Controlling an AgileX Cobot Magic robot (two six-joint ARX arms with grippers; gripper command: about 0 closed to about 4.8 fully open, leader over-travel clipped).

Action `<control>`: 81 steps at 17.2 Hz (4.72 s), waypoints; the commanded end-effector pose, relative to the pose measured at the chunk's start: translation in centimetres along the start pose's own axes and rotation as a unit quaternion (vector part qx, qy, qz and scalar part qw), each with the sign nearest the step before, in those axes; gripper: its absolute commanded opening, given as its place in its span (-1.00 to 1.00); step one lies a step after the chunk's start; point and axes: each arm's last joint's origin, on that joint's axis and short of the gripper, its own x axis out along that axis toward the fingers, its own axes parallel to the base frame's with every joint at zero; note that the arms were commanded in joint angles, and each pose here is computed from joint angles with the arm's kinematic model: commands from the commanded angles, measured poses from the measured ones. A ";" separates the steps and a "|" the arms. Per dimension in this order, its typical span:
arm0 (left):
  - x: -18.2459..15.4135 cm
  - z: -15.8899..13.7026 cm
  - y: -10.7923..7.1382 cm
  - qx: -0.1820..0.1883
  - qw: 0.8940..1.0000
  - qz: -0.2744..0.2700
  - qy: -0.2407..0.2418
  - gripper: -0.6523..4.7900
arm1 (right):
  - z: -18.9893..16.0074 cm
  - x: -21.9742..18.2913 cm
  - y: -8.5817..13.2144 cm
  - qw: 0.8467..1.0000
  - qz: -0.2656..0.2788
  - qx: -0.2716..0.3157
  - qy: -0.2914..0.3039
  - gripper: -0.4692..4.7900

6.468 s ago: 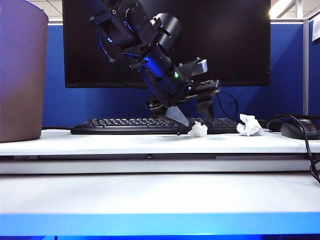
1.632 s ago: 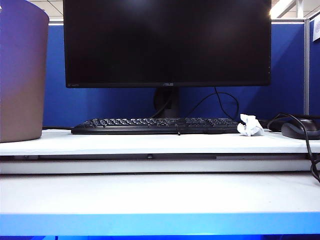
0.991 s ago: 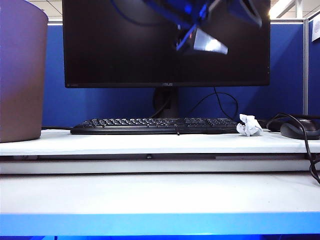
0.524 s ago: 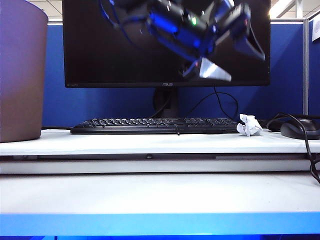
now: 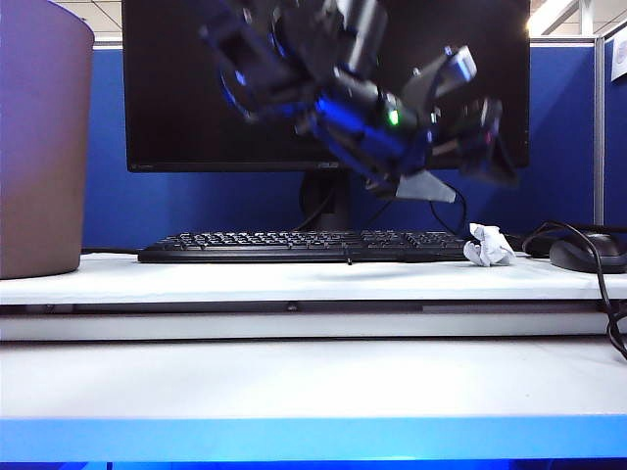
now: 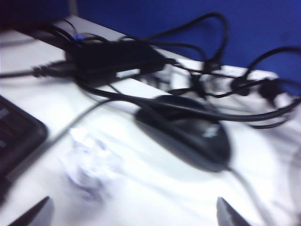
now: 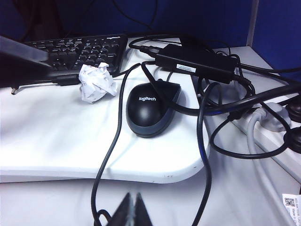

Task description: Pick up all paper balls from the table and place them in the pink trash can.

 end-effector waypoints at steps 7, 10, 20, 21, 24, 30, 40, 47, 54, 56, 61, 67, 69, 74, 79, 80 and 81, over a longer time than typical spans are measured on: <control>2.8 -2.6 1.1 0.068 0.994 0.055 -0.061 0.94 | 0.1 0.0 0.0 1.000 0.001 -0.002 -0.007 -0.84; 3.6 -2.7 1.4 0.070 0.993 0.056 -0.070 0.92 | 0.1 0.0 0.0 1.000 0.001 -0.002 -0.006 -0.84; 5.3 -4.0 2.2 0.061 0.996 0.050 -0.049 0.56 | 0.1 0.0 0.0 1.000 0.001 -0.002 -0.006 -0.84; 5.4 -4.2 2.2 0.058 0.996 0.050 -0.043 0.56 | 0.1 0.0 0.0 1.000 0.001 -0.002 -0.006 -0.84; 5.6 -4.7 2.1 0.058 0.996 0.045 -0.041 0.56 | 0.1 0.0 0.0 1.000 0.001 -0.002 -0.006 -0.84; 5.7 -4.6 2.1 0.061 0.996 0.035 -0.059 0.55 | 0.1 0.0 0.0 1.000 0.001 -0.002 -0.006 -0.84; 5.9 -4.9 2.1 0.058 0.996 0.019 -0.063 0.22 | 0.1 0.0 0.0 1.000 0.001 -0.002 -0.006 -0.84; 6.1 -4.9 1.8 0.058 0.996 0.018 -0.063 -0.59 | 0.1 0.0 0.0 1.000 0.001 -0.002 -0.006 -0.84; 5.9 -4.6 1.8 0.044 0.997 0.026 -0.060 -0.78 | 0.1 0.0 0.0 1.000 0.001 -0.002 -0.006 -0.84; 5.3 -3.7 1.7 0.042 0.997 0.027 -0.052 -0.78 | 0.1 0.0 0.0 1.000 0.001 -0.002 -0.006 -0.84; -0.5 3.8 0.4 0.097 0.995 0.032 -0.022 -0.78 | 0.1 0.0 0.0 1.000 0.001 -0.002 -0.006 -0.84; -14.7 13.3 -0.1 0.127 0.978 0.168 0.008 -0.78 | 0.1 0.0 0.0 1.000 0.001 -0.002 -0.007 -0.84; -21.1 15.4 -0.1 0.118 0.965 0.235 0.012 -0.78 | 0.1 0.0 0.0 1.000 0.001 -0.002 -0.006 -0.84; -34.4 17.8 -2.6 0.110 0.933 0.343 -0.019 -0.78 | 0.1 0.0 0.0 1.000 0.001 -0.002 -0.006 -0.84; -42.4 15.8 -3.9 0.063 0.887 0.455 0.050 -0.78 | 0.1 0.0 0.0 1.000 0.001 -0.002 -0.006 -0.84; -42.6 15.5 -3.8 0.056 0.884 0.460 0.067 -0.78 | 0.1 0.0 0.0 1.000 0.001 -0.002 -0.006 -0.84; -42.6 15.2 -3.7 0.051 0.884 0.459 0.079 -0.78 | 0.1 0.0 0.0 1.000 0.001 -0.002 -0.006 -0.84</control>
